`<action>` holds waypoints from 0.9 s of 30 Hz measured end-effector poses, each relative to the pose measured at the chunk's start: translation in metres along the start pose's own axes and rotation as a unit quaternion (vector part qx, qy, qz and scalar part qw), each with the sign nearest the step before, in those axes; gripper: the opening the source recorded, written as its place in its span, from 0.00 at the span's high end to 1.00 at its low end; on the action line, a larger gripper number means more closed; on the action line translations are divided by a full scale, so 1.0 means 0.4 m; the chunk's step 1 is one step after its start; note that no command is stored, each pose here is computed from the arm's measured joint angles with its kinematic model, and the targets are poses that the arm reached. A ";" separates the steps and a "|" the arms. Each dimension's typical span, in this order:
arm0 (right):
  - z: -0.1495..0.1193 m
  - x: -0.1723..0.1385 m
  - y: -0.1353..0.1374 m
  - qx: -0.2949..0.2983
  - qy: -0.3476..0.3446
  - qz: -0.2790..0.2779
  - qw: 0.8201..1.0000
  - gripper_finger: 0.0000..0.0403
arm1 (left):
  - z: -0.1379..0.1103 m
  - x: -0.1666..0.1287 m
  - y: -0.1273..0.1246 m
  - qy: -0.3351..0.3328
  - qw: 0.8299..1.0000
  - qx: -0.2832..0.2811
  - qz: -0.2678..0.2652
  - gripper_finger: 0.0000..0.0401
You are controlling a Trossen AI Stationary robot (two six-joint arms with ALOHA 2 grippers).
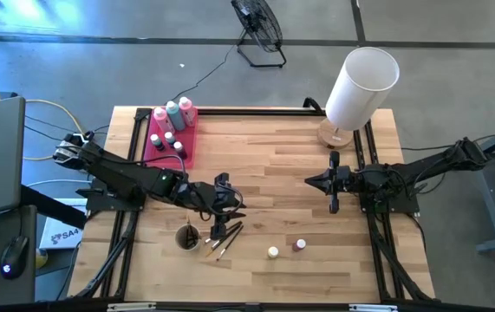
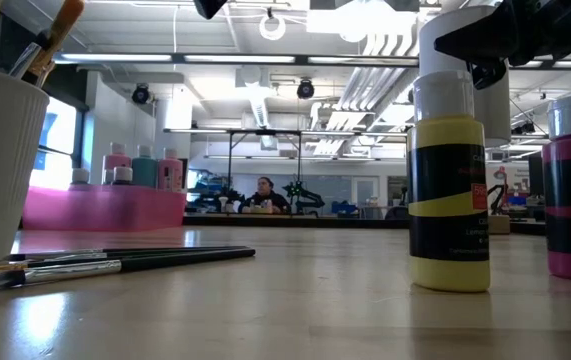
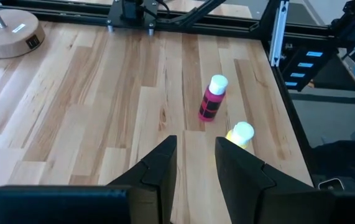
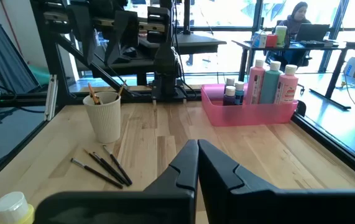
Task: Pick & Place Paint Supplies
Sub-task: Put the silver paintbrush into the light brown cup
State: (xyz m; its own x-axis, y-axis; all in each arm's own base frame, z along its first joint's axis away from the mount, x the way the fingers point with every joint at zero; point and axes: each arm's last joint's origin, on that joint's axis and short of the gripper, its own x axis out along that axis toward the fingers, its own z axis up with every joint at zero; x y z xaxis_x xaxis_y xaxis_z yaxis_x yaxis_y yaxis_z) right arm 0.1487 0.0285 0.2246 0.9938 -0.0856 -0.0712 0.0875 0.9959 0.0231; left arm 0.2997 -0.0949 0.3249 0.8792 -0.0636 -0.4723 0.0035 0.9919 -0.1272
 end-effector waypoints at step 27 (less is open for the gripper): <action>0.000 0.000 0.000 0.000 0.000 0.000 1.000 0.99 | 0.002 0.000 -0.001 -0.002 1.000 -0.005 -0.004 0.73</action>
State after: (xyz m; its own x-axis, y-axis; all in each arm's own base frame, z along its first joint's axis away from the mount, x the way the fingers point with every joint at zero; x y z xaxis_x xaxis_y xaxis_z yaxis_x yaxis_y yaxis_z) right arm 0.1487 0.0285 0.2246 0.9938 -0.0857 -0.0712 0.0875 0.9959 0.0231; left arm 0.2999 -0.0952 0.3256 0.8814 -0.0714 -0.4670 0.0065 0.9902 -0.1392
